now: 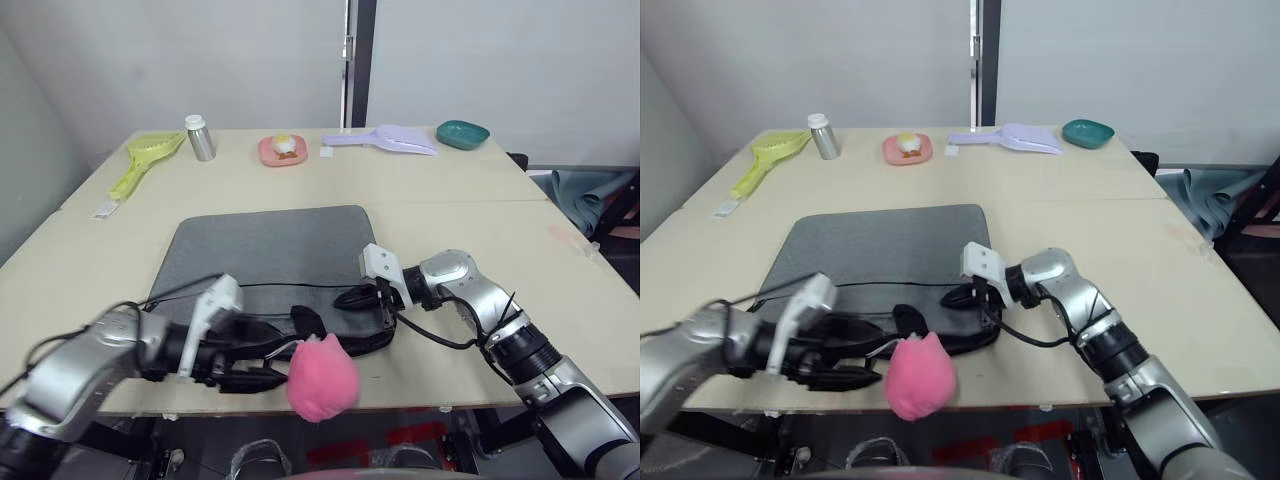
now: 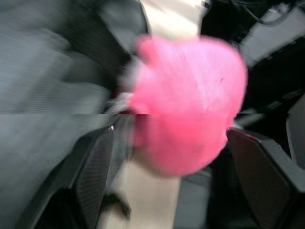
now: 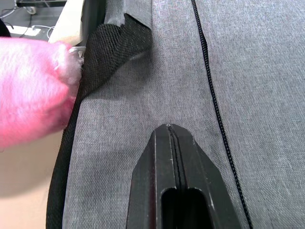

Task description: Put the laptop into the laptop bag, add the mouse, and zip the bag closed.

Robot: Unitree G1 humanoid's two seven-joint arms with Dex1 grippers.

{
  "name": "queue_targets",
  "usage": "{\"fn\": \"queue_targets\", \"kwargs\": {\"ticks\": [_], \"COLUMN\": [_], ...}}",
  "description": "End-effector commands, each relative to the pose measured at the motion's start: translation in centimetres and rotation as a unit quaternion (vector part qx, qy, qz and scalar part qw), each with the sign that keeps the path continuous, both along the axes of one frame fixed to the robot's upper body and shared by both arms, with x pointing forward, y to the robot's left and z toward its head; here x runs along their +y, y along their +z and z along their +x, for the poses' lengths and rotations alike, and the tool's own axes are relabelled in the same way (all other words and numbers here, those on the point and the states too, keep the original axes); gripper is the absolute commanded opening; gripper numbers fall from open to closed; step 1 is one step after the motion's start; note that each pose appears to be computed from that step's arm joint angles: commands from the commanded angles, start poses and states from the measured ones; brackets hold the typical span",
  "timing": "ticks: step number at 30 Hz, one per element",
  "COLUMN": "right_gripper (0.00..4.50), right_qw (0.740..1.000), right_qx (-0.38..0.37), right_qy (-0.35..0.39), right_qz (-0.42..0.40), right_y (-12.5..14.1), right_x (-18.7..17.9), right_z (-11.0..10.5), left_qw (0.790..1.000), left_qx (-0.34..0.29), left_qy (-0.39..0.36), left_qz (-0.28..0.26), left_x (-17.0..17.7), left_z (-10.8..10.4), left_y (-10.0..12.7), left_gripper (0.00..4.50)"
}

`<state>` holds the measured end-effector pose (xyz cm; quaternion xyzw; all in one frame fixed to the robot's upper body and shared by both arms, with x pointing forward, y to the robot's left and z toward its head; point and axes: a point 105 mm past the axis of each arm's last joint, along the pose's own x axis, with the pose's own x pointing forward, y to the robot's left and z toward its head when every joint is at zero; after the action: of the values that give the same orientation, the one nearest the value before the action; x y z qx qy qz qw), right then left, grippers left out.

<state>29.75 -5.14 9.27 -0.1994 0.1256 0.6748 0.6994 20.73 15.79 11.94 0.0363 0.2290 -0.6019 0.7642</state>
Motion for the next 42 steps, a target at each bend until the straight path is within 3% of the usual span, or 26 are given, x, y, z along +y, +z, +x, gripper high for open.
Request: {"fn": "queue_targets", "kwargs": {"ticks": [1, 3, 7, 11, 13, 17, 23, 27, 29, 32, 39, 42], "right_gripper": [0.00, 0.00, 0.00, 0.00, 0.00, 0.00, 0.00, 0.00, 0.00, 0.00, 0.00, 0.00], "right_qw": [0.999, 0.999, 0.996, 0.994, 0.992, 0.988, 0.986, 0.989, 0.989, 0.987, 0.985, 0.979], "right_qx": [0.005, -0.007, -0.031, -0.046, -0.056, -0.062, -0.035, 0.001, 0.015, 0.029, 0.069, 0.096], "right_qy": [-0.039, -0.043, -0.065, -0.078, -0.095, -0.124, -0.154, -0.147, -0.147, -0.153, -0.141, -0.159], "right_qz": [-0.011, -0.007, 0.051, 0.062, 0.069, 0.068, 0.046, 0.032, 0.030, 0.034, 0.070, 0.088], "right_y": [1.0, 1.9, 6.9, 9.4, 11.2, 13.6, 14.2, 13.3, 12.8, 12.5, 13.0, 12.8], "right_x": [-3.0, -3.6, -5.8, -7.7, -8.9, -11.1, -12.2, -11.0, -10.7, -10.3, -8.8, -8.6], "right_z": [1.2, 1.3, 1.1, -0.2, -1.2, -4.1, -7.9, -10.4, -11.1, -11.7, -13.1, -12.7], "left_qw": [0.999, 0.999, 0.987, 0.972, 0.969, 0.970, 0.980, 0.986, 0.991, 0.988, 0.991, 0.991], "left_qx": [-0.023, -0.034, -0.117, -0.170, -0.187, -0.189, -0.168, -0.141, -0.104, -0.107, -0.082, -0.072], "left_qy": [-0.003, 0.004, 0.109, 0.161, 0.161, 0.150, 0.103, 0.045, 0.025, 0.023, -0.008, -0.035], "left_qz": [0.032, 0.033, 0.022, 0.022, 0.024, 0.028, 0.042, 0.081, 0.079, 0.105, 0.104, 0.111], "left_x": [3.0, 3.9, 7.4, 9.1, 9.7, 9.9, 9.1, 9.5, 10.1, 11.5, 11.7, 11.2], "left_z": [-1.5, -1.7, 1.3, 3.0, 3.0, 3.1, 3.0, 2.5, 1.7, 2.0, 2.2, 2.1], "left_y": [3.2, 4.1, 7.4, 7.9, 7.6, 6.6, 4.7, 2.6, 2.2, 1.4, -0.8, -2.4], "left_gripper": [4.06, 4.06, 4.06, 4.06, 4.29, 4.29, 4.29, 4.29, 3.74, 2.77, 0.19, 0.03]}}
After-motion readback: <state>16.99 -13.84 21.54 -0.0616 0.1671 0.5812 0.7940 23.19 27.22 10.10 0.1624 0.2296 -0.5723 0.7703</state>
